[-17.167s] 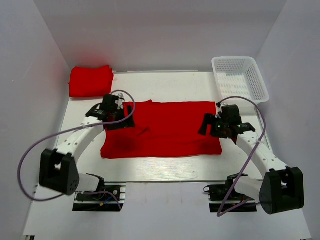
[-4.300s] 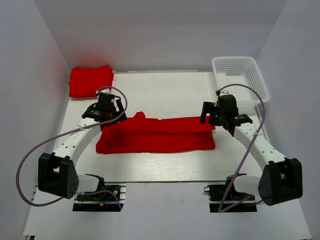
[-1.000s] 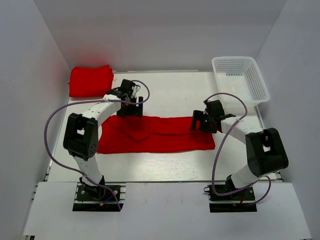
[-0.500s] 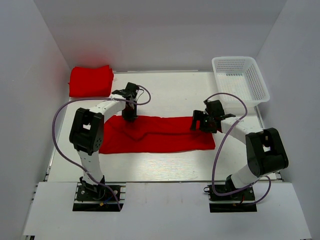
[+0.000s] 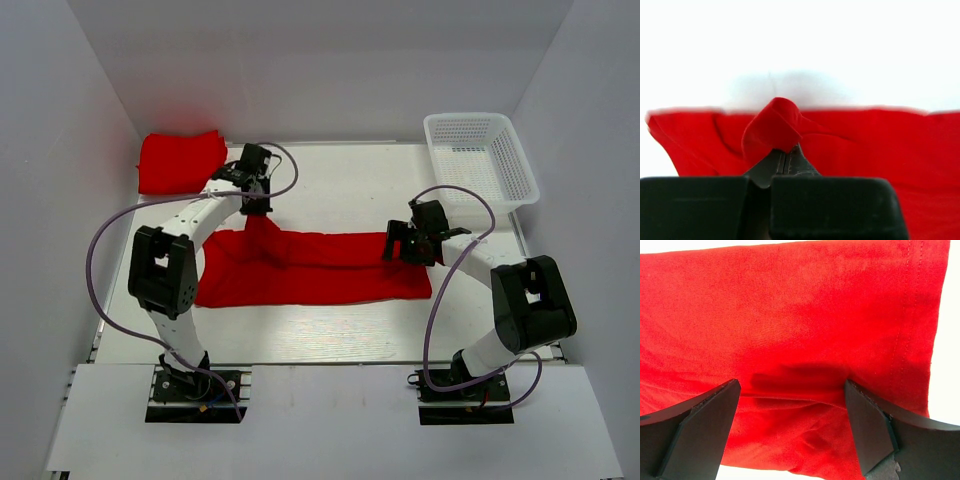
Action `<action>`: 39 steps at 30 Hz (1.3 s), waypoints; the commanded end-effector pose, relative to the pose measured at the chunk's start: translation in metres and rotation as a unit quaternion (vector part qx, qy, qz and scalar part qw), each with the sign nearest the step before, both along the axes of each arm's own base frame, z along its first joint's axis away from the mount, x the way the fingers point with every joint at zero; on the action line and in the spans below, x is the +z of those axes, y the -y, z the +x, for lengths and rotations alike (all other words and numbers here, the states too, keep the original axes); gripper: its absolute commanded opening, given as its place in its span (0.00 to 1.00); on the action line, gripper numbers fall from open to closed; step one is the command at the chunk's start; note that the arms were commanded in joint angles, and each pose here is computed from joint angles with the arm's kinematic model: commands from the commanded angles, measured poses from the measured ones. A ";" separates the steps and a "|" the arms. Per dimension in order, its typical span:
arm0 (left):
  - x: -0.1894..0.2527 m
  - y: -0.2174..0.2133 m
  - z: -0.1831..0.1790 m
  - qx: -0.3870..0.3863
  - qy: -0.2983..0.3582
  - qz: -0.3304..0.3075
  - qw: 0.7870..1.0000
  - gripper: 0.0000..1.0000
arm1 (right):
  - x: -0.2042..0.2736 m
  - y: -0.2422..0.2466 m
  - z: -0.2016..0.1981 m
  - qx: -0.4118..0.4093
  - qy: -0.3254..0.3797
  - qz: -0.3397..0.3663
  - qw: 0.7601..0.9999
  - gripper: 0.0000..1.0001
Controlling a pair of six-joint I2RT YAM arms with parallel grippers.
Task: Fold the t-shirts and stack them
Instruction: Fold the tshirt
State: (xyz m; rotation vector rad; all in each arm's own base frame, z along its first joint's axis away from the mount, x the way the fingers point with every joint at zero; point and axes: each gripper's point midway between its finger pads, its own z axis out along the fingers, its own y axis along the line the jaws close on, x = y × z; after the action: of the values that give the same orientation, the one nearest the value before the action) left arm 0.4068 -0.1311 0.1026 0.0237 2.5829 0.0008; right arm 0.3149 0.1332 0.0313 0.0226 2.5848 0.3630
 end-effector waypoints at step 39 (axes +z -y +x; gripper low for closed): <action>-0.020 -0.050 -0.198 0.135 -0.001 -0.112 0.984 0.17 | -0.014 0.004 -0.017 0.014 -0.039 -0.011 0.999 0.90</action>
State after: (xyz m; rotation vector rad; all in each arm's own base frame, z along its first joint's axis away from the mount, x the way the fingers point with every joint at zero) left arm 0.2247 -0.0832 0.0755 -0.2567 2.5423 -0.1695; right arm 0.3180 0.1327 0.0300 -0.0018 2.5871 0.3493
